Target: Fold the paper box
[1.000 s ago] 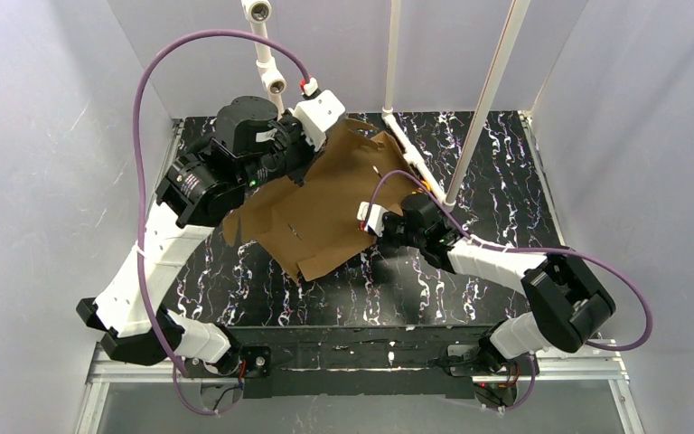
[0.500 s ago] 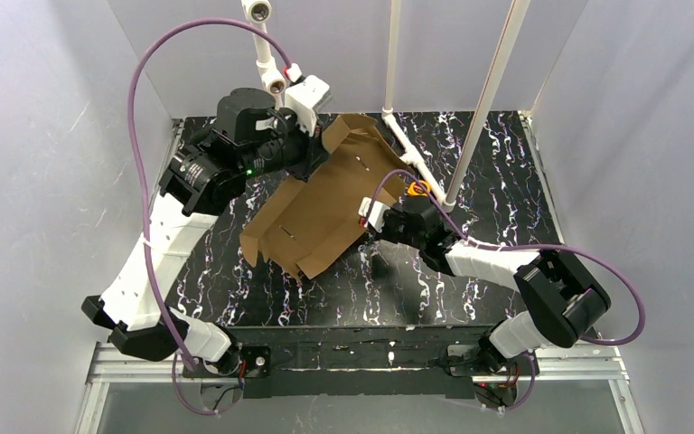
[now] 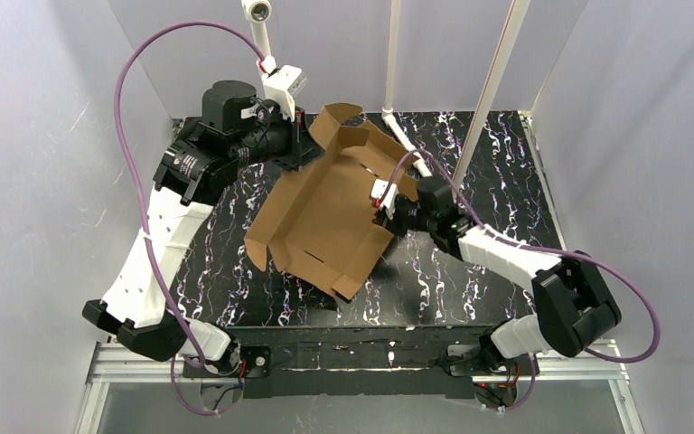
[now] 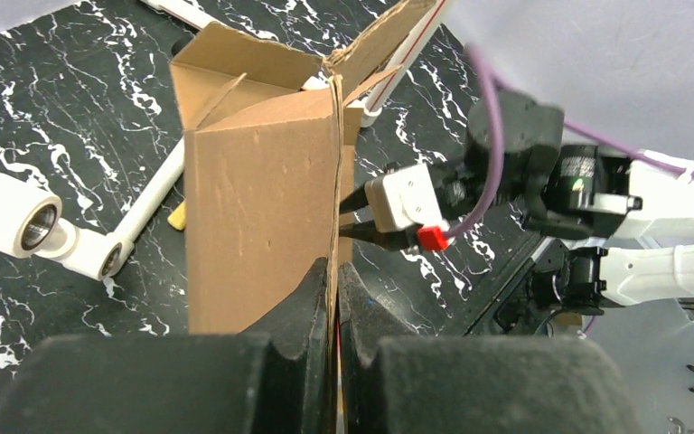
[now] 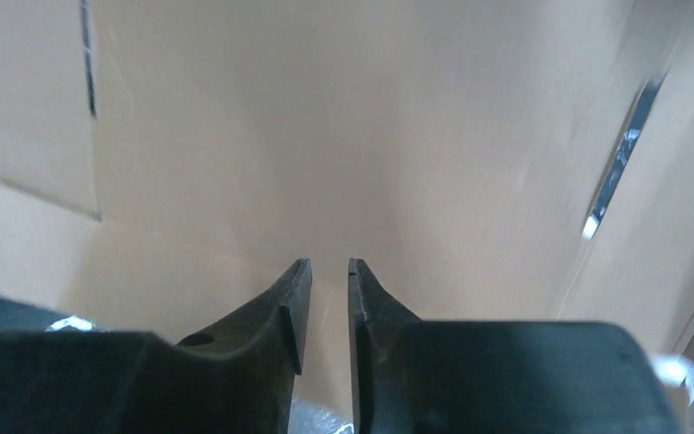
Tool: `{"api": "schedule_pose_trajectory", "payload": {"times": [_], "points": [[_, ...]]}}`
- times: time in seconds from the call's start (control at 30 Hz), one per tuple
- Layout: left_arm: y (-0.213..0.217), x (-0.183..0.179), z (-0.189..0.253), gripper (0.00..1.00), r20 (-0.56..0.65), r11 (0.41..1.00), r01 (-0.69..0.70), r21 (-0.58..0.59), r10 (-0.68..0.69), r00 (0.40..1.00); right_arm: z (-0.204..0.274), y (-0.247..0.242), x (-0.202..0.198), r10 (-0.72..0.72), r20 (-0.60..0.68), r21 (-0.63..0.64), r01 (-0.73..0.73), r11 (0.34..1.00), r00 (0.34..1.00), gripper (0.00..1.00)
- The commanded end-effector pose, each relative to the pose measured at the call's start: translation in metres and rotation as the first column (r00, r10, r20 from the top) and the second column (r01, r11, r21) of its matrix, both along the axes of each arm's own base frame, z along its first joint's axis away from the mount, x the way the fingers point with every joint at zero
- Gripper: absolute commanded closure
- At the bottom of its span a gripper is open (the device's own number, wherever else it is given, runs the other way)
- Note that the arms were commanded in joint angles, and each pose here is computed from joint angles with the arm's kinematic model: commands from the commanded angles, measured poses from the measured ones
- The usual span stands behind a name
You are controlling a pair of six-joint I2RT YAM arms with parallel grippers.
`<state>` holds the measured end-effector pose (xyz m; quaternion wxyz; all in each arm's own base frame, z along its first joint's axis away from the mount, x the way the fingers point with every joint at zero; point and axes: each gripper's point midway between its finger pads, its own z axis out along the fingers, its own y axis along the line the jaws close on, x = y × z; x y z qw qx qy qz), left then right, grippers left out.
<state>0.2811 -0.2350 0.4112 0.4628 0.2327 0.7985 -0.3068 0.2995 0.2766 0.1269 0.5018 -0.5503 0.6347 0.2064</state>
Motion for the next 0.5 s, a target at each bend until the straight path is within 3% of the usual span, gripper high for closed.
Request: {"api": "schedule_pose_trajectory", "payload": {"times": [0.0, 0.17, 0.33, 0.47], "points": [[0.002, -0.015, 0.02, 1.0, 0.044, 0.998, 0.038, -0.059, -0.036, 0.998, 0.065, 0.009, -0.038, 0.256, -0.101, 0.102, -0.246, 0.964, 0.961, 0.63], [0.006, -0.017, 0.022, 1.0, 0.066, 0.998, 0.04, -0.053, -0.037, 0.997, 0.128, -0.005, -0.055, 0.356, -0.072, 0.051, -0.353, 0.934, 0.932, 0.35], [0.008, -0.019, 0.02, 1.0, 0.069, 0.998, 0.041, -0.047, -0.038, 0.997, 0.194, -0.013, -0.057, 0.336, 0.01, 0.039, -0.336, 0.941, 0.942, 0.23], [0.008, -0.021, 0.018, 1.0, 0.068, 0.998, 0.047, -0.049, -0.044, 0.997, 0.241, -0.017, -0.056, 0.306, 0.068, 0.084, -0.311, 0.947, 0.95, 0.19]]}}
